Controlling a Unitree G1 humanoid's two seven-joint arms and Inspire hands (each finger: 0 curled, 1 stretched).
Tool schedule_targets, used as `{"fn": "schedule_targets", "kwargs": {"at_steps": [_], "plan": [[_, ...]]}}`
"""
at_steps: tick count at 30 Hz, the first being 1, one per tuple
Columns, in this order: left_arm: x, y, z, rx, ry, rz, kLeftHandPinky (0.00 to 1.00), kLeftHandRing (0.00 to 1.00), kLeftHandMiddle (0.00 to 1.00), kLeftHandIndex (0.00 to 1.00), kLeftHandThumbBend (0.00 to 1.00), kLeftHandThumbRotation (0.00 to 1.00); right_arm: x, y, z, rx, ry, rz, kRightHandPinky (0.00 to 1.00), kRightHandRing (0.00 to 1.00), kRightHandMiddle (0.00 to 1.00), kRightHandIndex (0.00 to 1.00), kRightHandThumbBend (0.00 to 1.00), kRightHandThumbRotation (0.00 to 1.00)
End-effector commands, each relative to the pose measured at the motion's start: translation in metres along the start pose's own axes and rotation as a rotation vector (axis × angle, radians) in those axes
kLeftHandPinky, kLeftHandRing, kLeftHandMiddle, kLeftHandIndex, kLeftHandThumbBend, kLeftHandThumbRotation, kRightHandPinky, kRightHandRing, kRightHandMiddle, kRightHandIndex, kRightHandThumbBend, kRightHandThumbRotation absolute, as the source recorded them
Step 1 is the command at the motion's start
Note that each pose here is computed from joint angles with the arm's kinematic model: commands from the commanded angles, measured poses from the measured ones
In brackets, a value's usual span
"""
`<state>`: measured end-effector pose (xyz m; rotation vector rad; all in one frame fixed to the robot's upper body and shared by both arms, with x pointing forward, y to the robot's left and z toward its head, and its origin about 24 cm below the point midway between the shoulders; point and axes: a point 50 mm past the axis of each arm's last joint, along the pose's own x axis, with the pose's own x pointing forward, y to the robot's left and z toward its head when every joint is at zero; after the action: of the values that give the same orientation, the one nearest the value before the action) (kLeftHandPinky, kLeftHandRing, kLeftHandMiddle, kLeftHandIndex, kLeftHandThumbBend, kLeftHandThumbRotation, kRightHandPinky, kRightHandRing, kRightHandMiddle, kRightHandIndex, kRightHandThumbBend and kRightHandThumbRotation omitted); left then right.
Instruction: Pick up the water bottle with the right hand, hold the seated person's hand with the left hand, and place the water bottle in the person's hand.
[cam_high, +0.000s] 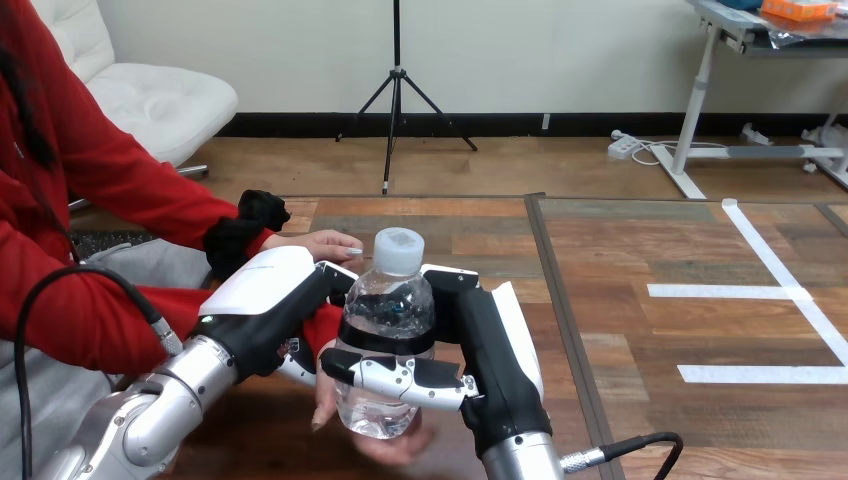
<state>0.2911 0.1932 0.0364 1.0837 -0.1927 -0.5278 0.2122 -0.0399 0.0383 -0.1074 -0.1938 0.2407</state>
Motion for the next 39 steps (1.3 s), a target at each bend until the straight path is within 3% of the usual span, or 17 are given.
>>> {"fn": "schedule_targets", "kwargs": {"at_steps": [1, 12, 15, 23, 30, 39], "plan": [[0.025, 0.03, 0.025, 0.016, -0.132, 0.104, 0.37, 0.44, 0.49, 0.5, 0.79, 0.07, 0.007, 0.028, 0.021, 0.113, -0.078, 0.04, 0.15, 0.21, 0.28, 0.29, 0.81, 0.01], [0.02, 0.026, 0.022, 0.037, -0.123, 0.111, 0.5, 0.55, 0.58, 0.61, 0.8, 0.14, 0.006, 0.026, 0.018, 0.029, -0.053, -0.017, 0.27, 0.35, 0.43, 0.45, 0.91, 0.21], [0.018, 0.025, 0.02, 0.041, -0.115, 0.112, 0.54, 0.59, 0.63, 0.66, 0.78, 0.2, 0.005, 0.025, 0.017, 0.022, -0.047, -0.028, 0.34, 0.43, 0.51, 0.52, 0.94, 0.28], [0.013, 0.024, 0.018, 0.022, -0.098, 0.11, 0.66, 0.7, 0.74, 0.77, 0.9, 0.37, 0.003, 0.023, 0.017, 0.037, -0.051, -0.046, 0.49, 0.58, 0.64, 0.64, 0.97, 0.39], [0.007, 0.02, 0.016, 0.039, -0.097, 0.114, 0.7, 0.74, 0.78, 0.81, 0.92, 0.4, 0.002, 0.018, 0.016, 0.079, -0.061, -0.059, 0.53, 0.62, 0.69, 0.69, 0.97, 0.42], [0.002, 0.014, 0.014, 0.029, -0.1, 0.109, 0.68, 0.74, 0.79, 0.83, 0.92, 0.4, 0.0, 0.014, 0.014, 0.09, -0.071, -0.073, 0.53, 0.63, 0.71, 0.71, 0.97, 0.48]]}}
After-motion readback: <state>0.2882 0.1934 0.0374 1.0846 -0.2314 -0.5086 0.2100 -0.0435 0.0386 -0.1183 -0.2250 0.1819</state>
